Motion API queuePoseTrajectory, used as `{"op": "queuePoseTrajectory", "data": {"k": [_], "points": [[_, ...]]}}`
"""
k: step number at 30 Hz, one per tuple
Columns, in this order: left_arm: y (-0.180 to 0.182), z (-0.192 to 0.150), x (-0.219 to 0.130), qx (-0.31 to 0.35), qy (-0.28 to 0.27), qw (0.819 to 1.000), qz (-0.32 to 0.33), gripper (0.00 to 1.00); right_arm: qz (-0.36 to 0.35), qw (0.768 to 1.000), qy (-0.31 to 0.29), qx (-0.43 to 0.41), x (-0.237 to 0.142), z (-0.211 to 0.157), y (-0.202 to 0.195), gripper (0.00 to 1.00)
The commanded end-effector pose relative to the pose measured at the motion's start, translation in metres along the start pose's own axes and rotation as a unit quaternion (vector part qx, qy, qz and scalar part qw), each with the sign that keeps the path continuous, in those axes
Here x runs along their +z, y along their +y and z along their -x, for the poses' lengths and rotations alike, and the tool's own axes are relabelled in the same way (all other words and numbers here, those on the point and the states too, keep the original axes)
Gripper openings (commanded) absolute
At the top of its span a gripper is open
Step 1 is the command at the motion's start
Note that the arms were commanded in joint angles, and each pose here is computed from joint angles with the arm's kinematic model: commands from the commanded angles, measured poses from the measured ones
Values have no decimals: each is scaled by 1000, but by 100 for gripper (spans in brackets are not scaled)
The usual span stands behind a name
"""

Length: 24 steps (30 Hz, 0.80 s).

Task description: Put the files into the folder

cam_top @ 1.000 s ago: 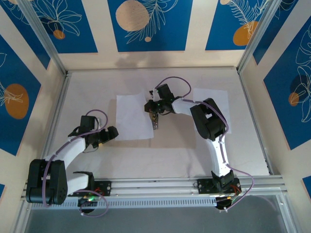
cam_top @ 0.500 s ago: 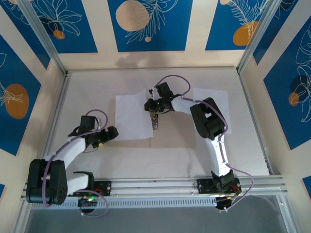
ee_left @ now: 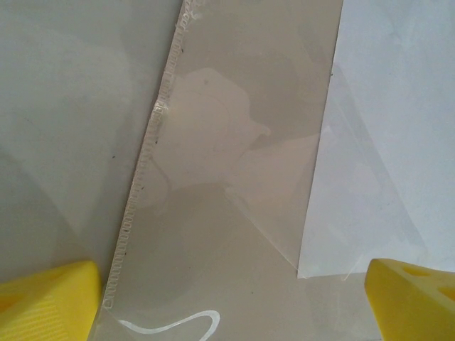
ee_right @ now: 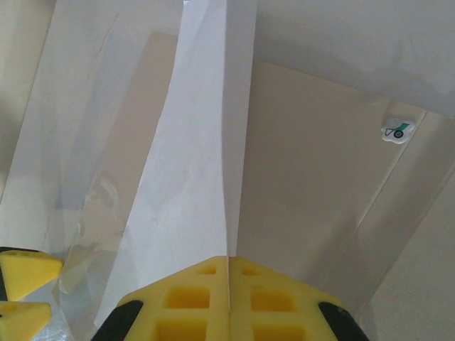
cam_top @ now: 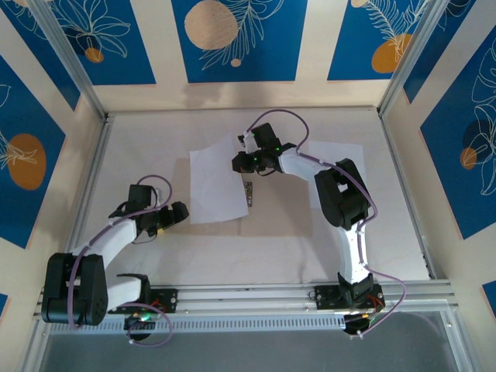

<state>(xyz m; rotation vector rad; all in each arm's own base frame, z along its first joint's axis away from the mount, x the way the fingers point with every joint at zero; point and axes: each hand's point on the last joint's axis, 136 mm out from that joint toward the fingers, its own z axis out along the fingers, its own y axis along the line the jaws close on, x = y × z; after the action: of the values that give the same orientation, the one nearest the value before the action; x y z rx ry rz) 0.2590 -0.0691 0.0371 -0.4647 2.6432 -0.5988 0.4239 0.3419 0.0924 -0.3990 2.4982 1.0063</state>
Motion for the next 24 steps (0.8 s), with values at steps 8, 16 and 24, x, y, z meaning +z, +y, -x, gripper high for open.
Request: {"op": "queuePoseTrajectory", "data": {"k": [8,16,24], "points": [[1,3,0,-1,0,1000,-4,95,41,998,-4,-40,-16,-3,21,0],[1,3,1,-1,1,1000,-4,95,60,997,-6,-57,-26,-6,27,0],[1,2,1,-1,4,1000,-4,95,75,995,2,-58,-28,-14,24,0]]}}
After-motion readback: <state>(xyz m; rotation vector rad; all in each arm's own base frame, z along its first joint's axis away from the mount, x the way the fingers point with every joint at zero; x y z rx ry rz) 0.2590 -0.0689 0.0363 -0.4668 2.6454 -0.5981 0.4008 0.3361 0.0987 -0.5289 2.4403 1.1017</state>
